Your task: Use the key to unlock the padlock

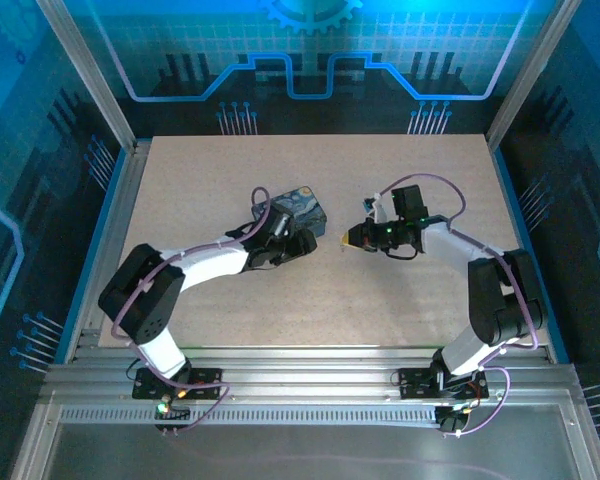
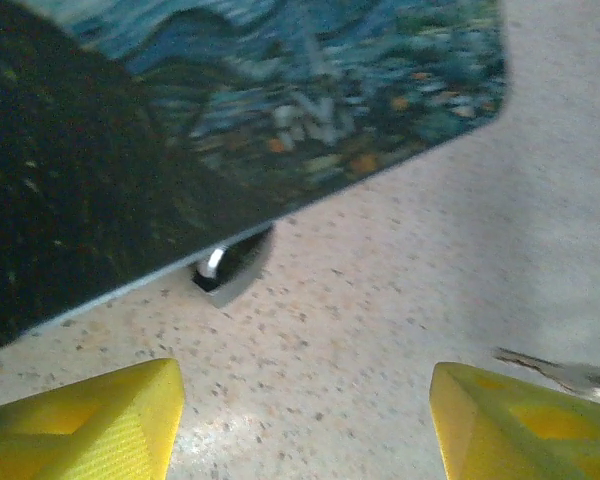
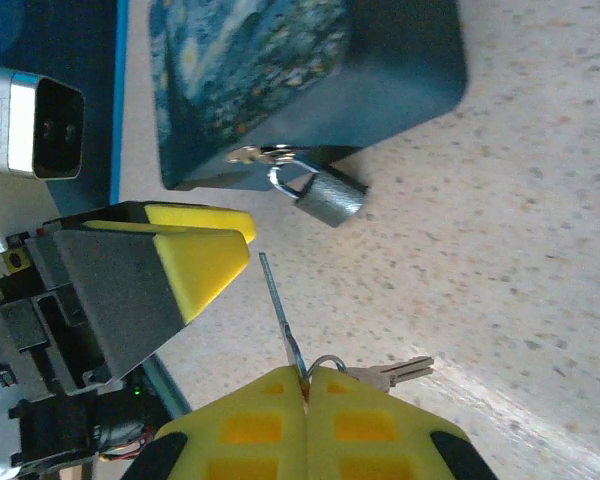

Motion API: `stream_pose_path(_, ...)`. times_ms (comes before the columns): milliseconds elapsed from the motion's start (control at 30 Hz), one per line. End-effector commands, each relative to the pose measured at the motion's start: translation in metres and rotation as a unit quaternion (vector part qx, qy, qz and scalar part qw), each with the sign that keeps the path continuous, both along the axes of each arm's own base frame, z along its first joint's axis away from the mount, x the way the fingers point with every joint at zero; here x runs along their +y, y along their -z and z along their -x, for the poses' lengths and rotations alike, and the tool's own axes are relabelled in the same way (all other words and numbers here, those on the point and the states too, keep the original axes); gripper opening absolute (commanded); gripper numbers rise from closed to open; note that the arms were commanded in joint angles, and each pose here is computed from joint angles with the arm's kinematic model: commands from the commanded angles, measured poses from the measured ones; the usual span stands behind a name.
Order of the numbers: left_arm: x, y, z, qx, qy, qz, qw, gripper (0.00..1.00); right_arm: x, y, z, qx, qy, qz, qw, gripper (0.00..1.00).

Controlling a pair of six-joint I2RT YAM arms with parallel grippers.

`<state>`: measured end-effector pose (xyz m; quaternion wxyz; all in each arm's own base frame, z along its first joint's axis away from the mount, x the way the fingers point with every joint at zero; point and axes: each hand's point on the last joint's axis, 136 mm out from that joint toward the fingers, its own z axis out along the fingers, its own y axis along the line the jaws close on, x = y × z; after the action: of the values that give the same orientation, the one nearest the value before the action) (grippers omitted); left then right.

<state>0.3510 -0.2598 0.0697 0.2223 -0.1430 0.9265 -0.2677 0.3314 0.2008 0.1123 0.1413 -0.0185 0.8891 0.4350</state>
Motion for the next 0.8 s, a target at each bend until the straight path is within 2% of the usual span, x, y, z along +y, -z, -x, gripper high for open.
stream_pose_path(0,0.005,-0.001,-0.017,-0.017,-0.068,-0.034,0.997,0.68,-0.014,-0.008,-0.004,-0.012,0.014,0.022,1.000,0.00)
stream_pose_path(200,-0.005,0.011,-0.022,-0.006,-0.123,-0.082,0.989,0.69,-0.020,-0.006,-0.006,-0.012,0.023,0.020,0.999,0.00)
stream_pose_path(467,0.018,0.017,-0.022,0.015,-0.225,-0.155,0.962,0.65,-0.027,-0.005,-0.004,-0.012,0.027,0.014,0.999,0.00)
stream_pose_path(567,0.022,0.018,-0.022,0.022,-0.233,-0.174,0.957,0.63,-0.030,-0.003,-0.005,-0.010,0.032,0.009,0.999,0.00)
stream_pose_path(767,0.012,0.031,-0.027,0.031,-0.222,-0.172,0.959,0.59,-0.034,0.001,-0.010,-0.003,0.037,0.003,0.999,0.00)
